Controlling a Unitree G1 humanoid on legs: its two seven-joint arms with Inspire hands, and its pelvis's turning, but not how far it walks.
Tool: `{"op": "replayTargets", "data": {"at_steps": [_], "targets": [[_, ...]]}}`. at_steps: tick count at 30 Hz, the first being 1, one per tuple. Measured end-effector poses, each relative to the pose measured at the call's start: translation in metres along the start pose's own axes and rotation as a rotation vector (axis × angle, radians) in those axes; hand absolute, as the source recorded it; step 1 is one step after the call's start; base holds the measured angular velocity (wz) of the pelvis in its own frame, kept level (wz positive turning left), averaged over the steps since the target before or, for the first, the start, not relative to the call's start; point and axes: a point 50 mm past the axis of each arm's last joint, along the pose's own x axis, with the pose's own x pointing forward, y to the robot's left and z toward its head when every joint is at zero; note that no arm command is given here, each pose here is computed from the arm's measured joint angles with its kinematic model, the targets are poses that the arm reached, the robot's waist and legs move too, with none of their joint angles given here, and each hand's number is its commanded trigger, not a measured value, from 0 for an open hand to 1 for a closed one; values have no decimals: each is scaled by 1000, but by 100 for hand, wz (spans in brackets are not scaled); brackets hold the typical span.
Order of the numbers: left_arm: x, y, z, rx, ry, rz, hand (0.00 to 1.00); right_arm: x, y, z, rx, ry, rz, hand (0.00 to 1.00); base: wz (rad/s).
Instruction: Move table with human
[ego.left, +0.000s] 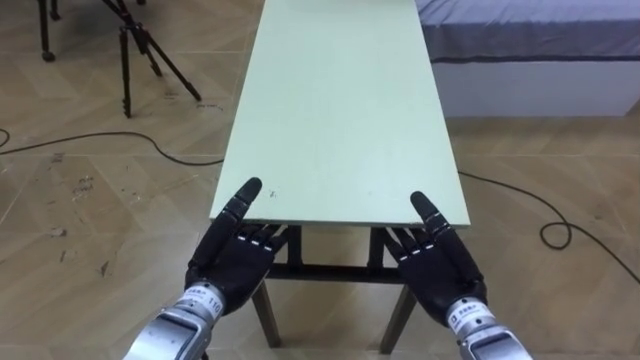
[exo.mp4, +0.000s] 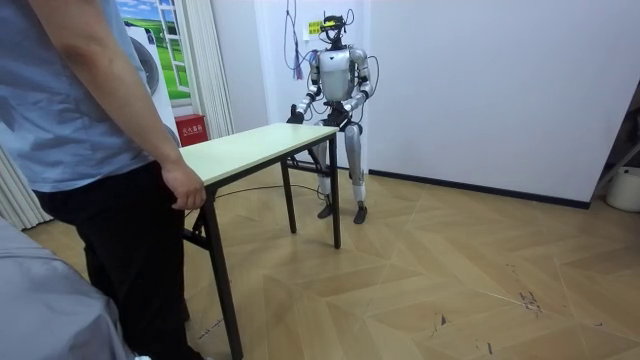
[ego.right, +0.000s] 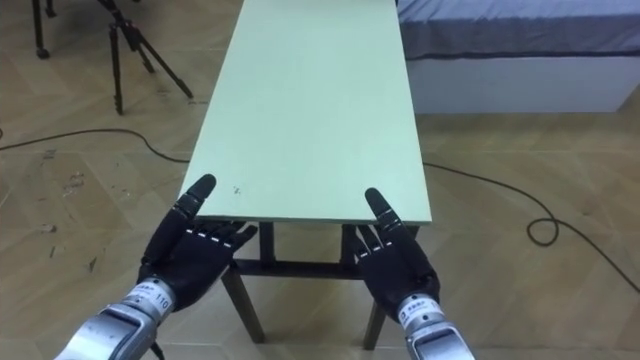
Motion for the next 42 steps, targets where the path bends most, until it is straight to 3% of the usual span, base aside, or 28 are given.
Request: {"op": "replayTargets", "data": {"at_steps": [18, 19, 20, 21, 25, 36, 42], "targets": [[5, -3, -7, -57, -50, -7, 0, 4, 6, -8, 111, -53, 7, 0, 0], [5, -3, -7, -58, -52, -7, 30, 5, 7, -9, 114, -54, 8, 0, 0], [5, -3, -7, -59, -55, -7, 59, 5, 7, -10, 122, -57, 9, 40, 0], [5, -3, -7, -60, -56, -8, 100, 5, 7, -10, 132, -60, 10, 100, 0], [5, -3, -7, -62, -56, 1, 100, 5, 7, -11, 139, -64, 8, 100, 0], [6, 17, -3, 9, -129, 172, 100, 5, 2, -33, 113, 19, -108, 100, -1], [7, 17, -6, 14, -132, 186, 100, 5, 2, -31, 99, 14, -110, 100, -1]]}}
